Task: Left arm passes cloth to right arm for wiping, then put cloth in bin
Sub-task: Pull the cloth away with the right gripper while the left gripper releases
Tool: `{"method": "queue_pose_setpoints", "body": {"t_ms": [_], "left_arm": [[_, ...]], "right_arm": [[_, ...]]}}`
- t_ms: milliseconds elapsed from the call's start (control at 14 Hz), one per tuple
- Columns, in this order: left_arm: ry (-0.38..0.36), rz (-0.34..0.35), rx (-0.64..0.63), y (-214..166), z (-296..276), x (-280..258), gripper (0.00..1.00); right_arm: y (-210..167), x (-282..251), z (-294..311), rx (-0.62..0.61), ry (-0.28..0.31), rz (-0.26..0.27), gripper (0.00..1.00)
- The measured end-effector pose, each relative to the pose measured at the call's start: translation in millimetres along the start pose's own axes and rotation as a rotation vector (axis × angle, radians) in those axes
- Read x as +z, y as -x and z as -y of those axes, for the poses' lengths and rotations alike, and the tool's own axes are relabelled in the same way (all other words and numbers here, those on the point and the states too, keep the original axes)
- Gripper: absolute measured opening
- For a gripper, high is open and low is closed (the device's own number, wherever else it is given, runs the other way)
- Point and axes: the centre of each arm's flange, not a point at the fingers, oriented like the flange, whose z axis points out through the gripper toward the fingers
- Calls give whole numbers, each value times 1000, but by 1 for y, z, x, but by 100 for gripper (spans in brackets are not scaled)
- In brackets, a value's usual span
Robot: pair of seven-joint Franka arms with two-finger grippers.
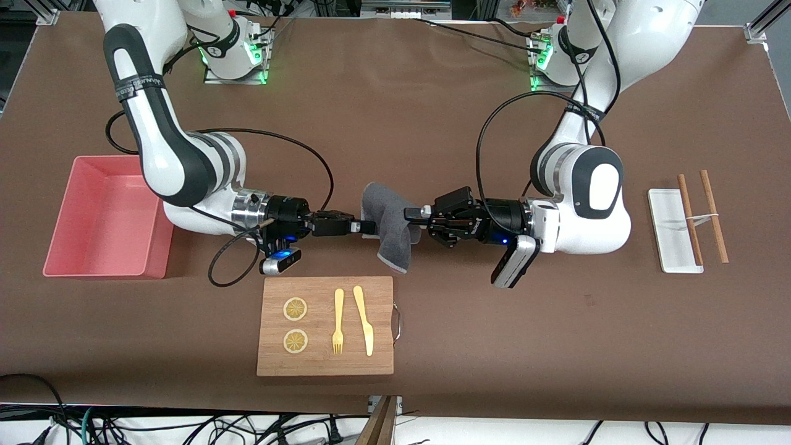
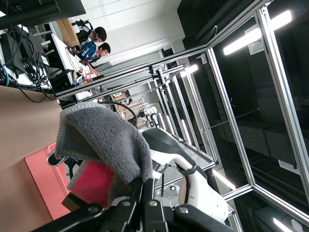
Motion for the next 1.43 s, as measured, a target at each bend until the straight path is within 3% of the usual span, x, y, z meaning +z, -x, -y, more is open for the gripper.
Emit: {"method": "queue_pose_setpoints", "body": {"t_ms": [143,214,643,857,1071,1214,1429], "left_arm": [[0,0,1,0,0,0,3],[0,0,2,0,0,0,8],[-15,13,17,-2,-3,-3,69],[-118,127,81,-5,-22,-20,99],[-230,216,138,-11,-38,-43,100],[-310,272,173,-13,-42,-58,100],[-489,383,243,-20,-55,-100,100]], "right_arm": [[0,0,0,-2,2,1,1],[0,0,0,-7,7,2,1],[-6,-22,21,-124,158,-11,1],[-12,-37,18,-165,253,-18,1],[-13,-40,3,-191,366,-2,1],[-14,-44,-17,-201,468,13,1],[-12,-54,-33,-195,645,28,1]]}}
